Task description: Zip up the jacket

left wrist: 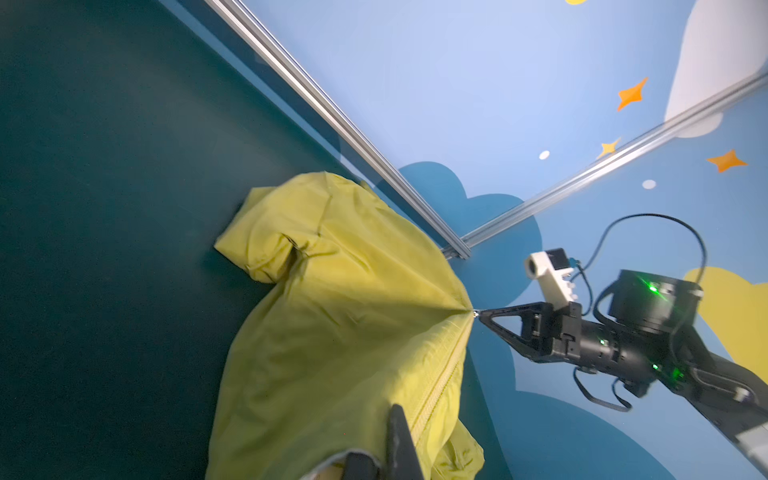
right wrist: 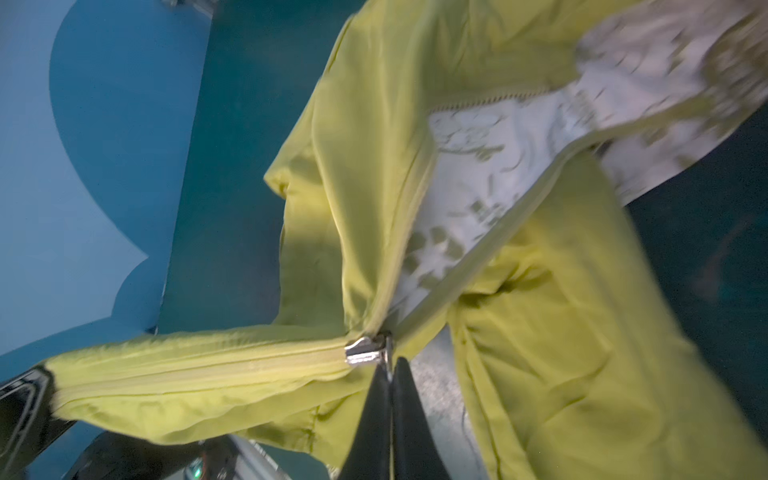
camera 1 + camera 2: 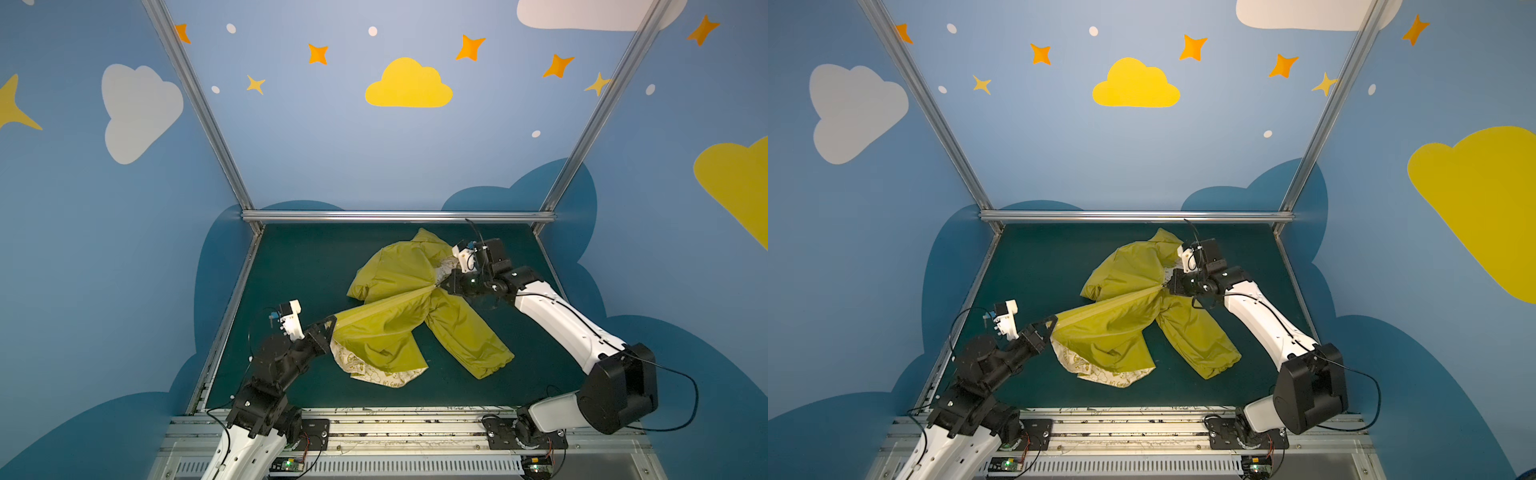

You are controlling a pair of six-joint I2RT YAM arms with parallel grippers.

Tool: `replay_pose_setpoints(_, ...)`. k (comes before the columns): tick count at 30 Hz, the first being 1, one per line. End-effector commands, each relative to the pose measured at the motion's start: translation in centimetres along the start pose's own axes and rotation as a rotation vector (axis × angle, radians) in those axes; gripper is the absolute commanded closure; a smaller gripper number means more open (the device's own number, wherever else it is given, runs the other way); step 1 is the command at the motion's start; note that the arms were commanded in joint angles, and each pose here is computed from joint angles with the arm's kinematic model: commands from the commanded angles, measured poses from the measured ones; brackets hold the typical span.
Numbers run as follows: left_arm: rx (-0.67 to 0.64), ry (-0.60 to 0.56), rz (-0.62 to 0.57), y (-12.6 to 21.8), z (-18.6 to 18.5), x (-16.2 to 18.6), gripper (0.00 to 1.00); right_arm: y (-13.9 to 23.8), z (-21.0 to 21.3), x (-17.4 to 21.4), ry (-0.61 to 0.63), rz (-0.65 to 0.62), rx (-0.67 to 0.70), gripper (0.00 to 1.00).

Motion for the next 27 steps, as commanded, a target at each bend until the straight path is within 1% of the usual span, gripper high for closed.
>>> replay_pose_setpoints(1,-0.104,-0.050,-0.012,-0.1,0.1,-1.7,0.97,1.5,-3.3,-1.9,-0.020,-0.085,0.214,1.00)
replay_pose_setpoints(5,-0.133,-0.049,-0.093,0.4,-0.4,-4.2,0.97,2.5,-5.4,-4.2,-0.077,-0.197,0.254,1.00)
replay_pose_setpoints(9,-0.175,-0.048,-0.165,1.3,-1.0,-6.7,0.97,3.1,-7.3,-5.5,-0.075,-0.285,0.317,1.00)
replay_pose_setpoints(12,-0.178,-0.039,-0.188,1.3,-1.1,-8.0,0.97,3.7,-8.7,-6.2,-0.102,-0.298,0.343,1.00)
replay_pose_setpoints(16,-0.147,-0.029,-0.184,0.9,-0.8,-8.8,0.97,4.2,-10.7,-6.9,-0.132,-0.311,0.370,1.00)
replay_pose_setpoints(21,-0.155,-0.026,-0.195,0.5,-0.4,-9.5,0.97,4.8,-13.1,-8.1,-0.176,-0.321,0.410,1.00)
replay_pose_setpoints(25,-0.148,-0.040,-0.197,-0.1,-0.6,-10.3,0.97,5.5,-13.7,-9.4,-0.166,-0.341,0.415,1.00)
replay_pose_setpoints(27,-0.117,-0.028,-0.199,-0.9,-0.5,-10.8,0.97,5.9,-13.4,-10.5,-0.135,-0.377,0.370,1.00)
Point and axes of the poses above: each gripper's point midway between its finger pads, its own y axis back along the fingers, its own z axis along the line the jaws close on, x = y × z, the point moved 10 cm from there along y, back along the fingers, and after that the axes turned 2 degrees about y, right-handed, at the moved point
